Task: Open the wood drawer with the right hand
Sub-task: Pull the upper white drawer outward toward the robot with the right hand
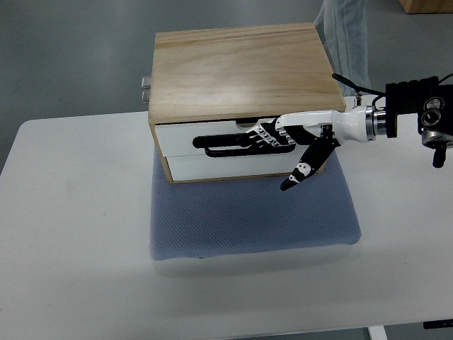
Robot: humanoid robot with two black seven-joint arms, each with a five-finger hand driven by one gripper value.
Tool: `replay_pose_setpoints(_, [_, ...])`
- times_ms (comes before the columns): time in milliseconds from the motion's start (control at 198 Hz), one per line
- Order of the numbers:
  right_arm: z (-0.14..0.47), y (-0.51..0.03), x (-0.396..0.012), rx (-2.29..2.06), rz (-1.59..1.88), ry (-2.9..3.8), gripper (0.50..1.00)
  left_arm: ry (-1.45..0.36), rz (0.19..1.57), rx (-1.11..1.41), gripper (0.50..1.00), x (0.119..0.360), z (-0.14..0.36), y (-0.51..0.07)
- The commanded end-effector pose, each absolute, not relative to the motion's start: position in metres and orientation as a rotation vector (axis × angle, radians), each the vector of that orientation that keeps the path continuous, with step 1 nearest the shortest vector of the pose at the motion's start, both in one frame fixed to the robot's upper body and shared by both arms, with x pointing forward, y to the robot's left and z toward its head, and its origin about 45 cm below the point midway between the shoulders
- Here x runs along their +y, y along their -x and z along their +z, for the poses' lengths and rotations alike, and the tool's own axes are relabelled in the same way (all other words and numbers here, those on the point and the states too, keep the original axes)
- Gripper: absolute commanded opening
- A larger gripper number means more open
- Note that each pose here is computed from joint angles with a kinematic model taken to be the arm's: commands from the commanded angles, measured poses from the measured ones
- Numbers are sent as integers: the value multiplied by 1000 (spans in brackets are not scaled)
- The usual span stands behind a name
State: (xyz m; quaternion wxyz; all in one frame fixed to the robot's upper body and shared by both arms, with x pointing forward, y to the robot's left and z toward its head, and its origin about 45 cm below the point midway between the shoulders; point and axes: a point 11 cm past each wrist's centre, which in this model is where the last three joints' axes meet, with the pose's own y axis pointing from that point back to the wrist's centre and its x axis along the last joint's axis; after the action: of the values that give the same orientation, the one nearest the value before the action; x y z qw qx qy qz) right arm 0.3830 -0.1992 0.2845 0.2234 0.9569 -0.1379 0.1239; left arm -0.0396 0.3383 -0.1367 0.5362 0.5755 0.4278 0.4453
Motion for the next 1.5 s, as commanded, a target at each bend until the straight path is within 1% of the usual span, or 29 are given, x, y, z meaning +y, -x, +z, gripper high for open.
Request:
replay_pose_setpoints(0, [286, -378, -197, -351, 334, -2653, 946, -1371, 1061, 1018, 1000, 339, -137, 39])
replay_pose_setpoints(1184, [286, -314, -198, -183, 260, -2699, 946, -1371, 1061, 1018, 1000, 339, -137, 39])
replay_pose_setpoints(1497, [288, -305, -200, -170, 248, -2706, 946, -1371, 1061, 1018, 1000, 339, -137, 39])
